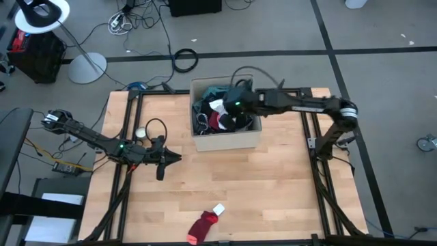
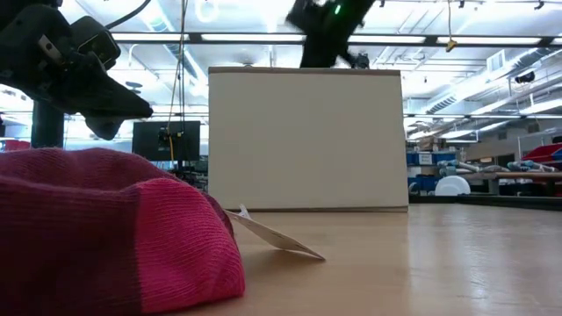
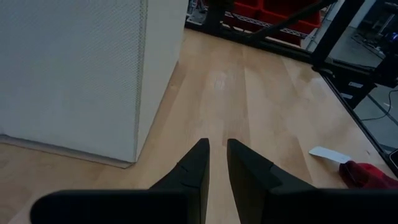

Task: Sort clothes
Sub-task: Put the white sock into the laundry organizer, then put the red sock into the laundry organizer

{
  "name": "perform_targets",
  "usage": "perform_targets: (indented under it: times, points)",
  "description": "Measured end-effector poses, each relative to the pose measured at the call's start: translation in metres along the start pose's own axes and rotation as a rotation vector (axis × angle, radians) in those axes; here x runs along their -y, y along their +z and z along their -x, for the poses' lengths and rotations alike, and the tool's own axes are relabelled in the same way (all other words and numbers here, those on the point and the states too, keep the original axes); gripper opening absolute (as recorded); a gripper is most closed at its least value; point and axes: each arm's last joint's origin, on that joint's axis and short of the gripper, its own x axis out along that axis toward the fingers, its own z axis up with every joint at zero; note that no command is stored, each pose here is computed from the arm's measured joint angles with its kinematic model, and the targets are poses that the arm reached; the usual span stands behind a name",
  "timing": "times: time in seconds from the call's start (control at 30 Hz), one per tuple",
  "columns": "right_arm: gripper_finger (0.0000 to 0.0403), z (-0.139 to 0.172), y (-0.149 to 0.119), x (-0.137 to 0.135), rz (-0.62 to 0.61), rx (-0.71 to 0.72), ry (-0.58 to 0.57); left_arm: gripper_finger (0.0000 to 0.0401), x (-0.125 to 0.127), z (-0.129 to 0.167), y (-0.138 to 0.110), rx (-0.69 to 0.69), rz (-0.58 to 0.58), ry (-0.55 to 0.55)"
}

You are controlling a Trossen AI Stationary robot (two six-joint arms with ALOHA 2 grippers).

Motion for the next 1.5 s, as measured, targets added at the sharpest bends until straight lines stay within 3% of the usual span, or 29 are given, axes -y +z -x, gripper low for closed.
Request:
perform_targets:
  times: [0.27, 0.5, 0.7, 1.03, 1.2, 1.5]
  points:
    - [0.0103, -0.078, -0.027, -0.003, -0.122, -0.222, -0.018, 0.0063, 0.0, 0.0, 0.0, 0.003, 0.001, -0.001]
    - [0.0185, -0.091, -0.026, 0.01, -0.215, -0.275, 0.088, 0.0063, 0.0, 0.0, 0.0, 0.003, 0.001, -0.001]
    - [0.0206, -0.057, -0.009, 0.024, -0.317, -0.217, 0.151, 0.0063, 0.0, 0.0, 0.0, 0.001, 0.001, 0.0]
    - [0.0197, 0.021, 0.011, 0.027, -0.301, -0.021, 0.194, 0.0063, 0.0, 0.0, 0.001, 0.007, 0.004, -0.002]
    - [0.0192, 0.049, 0.003, 0.007, -0.256, -0.027, 0.197, 0.0063, 0.0, 0.0, 0.001, 0.007, 0.004, -0.002]
    - [0.0189, 0.079, -0.037, -0.06, -0.106, -0.175, 0.237, 0.0063, 0.002, 0.0, 0.001, -0.003, 0.007, -0.047]
